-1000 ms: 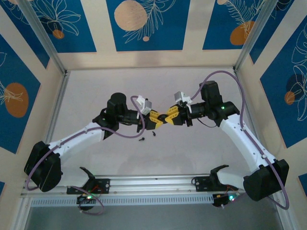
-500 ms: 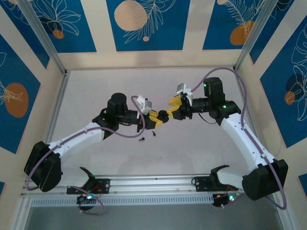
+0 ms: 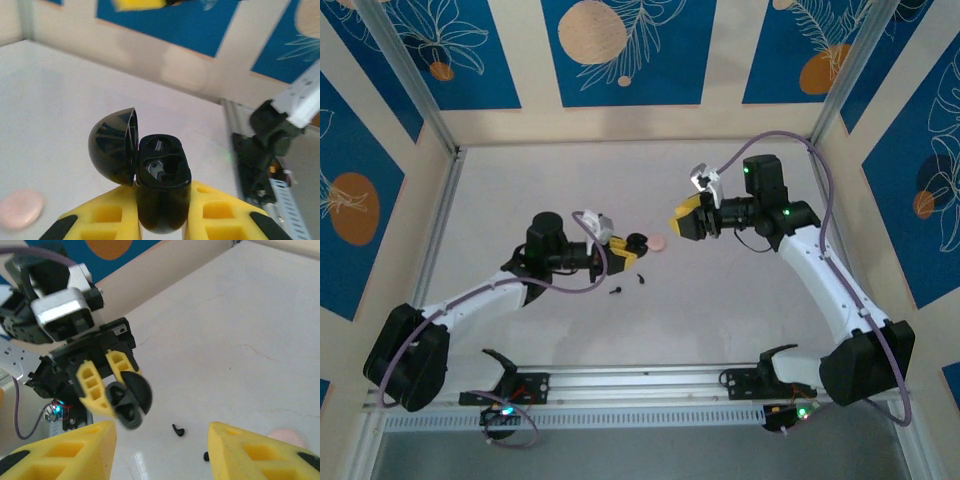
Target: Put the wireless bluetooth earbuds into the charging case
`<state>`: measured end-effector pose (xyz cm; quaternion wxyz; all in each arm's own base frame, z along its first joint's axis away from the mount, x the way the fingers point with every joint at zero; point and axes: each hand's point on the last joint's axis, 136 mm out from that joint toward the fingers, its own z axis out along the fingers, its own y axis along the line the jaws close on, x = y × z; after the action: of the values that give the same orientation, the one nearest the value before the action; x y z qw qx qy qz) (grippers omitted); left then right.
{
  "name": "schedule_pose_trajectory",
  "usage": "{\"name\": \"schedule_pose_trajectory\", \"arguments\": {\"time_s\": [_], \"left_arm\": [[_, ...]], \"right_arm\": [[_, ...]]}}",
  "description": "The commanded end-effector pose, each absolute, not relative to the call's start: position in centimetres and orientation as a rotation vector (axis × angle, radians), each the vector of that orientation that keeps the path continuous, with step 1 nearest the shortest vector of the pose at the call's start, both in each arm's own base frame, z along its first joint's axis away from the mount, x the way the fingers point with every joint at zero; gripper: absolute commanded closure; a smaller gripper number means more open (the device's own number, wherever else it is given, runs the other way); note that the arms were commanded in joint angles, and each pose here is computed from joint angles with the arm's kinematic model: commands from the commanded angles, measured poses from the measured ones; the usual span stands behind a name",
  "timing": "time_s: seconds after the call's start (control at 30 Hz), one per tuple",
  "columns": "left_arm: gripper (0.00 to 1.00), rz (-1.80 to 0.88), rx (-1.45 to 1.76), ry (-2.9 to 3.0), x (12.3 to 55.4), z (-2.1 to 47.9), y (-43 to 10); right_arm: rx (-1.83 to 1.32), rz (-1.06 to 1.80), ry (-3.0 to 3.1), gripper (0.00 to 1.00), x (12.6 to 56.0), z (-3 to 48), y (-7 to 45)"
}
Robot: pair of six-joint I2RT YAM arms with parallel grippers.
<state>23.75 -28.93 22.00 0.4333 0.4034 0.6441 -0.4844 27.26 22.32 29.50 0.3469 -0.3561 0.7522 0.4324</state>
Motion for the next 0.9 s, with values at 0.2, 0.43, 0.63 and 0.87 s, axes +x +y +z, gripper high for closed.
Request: {"name": "schedule_pose_trajectory", "arguments": {"time_s": [0.2, 0.43, 0.63, 0.87], "left_arm": [[0.81, -1.044, 0.733, 1.677, 25.6, 21.4, -24.7], [0.81, -0.901, 0.582, 1.783, 25.1, 19.2, -21.5], [0.81, -0.725, 0.396, 1.908, 26.0, 17.7, -18.1], [0.81, -0.615, 0.253, 1.925, 26.5, 17.7, -15.5]], "right_arm": [[-0.709, 1.037, 2.56, 0.54, 26.7, 22.0, 23.3], [-0.666, 1.051, 2.799, 0.56, 26.4, 16.9, 26.2], [-0.539, 1.043, 2.97, 0.55, 26.8, 13.9, 29.4], [-0.027, 1.128, 3.221, 0.55, 25.2, 11.7, 32.2]]}}
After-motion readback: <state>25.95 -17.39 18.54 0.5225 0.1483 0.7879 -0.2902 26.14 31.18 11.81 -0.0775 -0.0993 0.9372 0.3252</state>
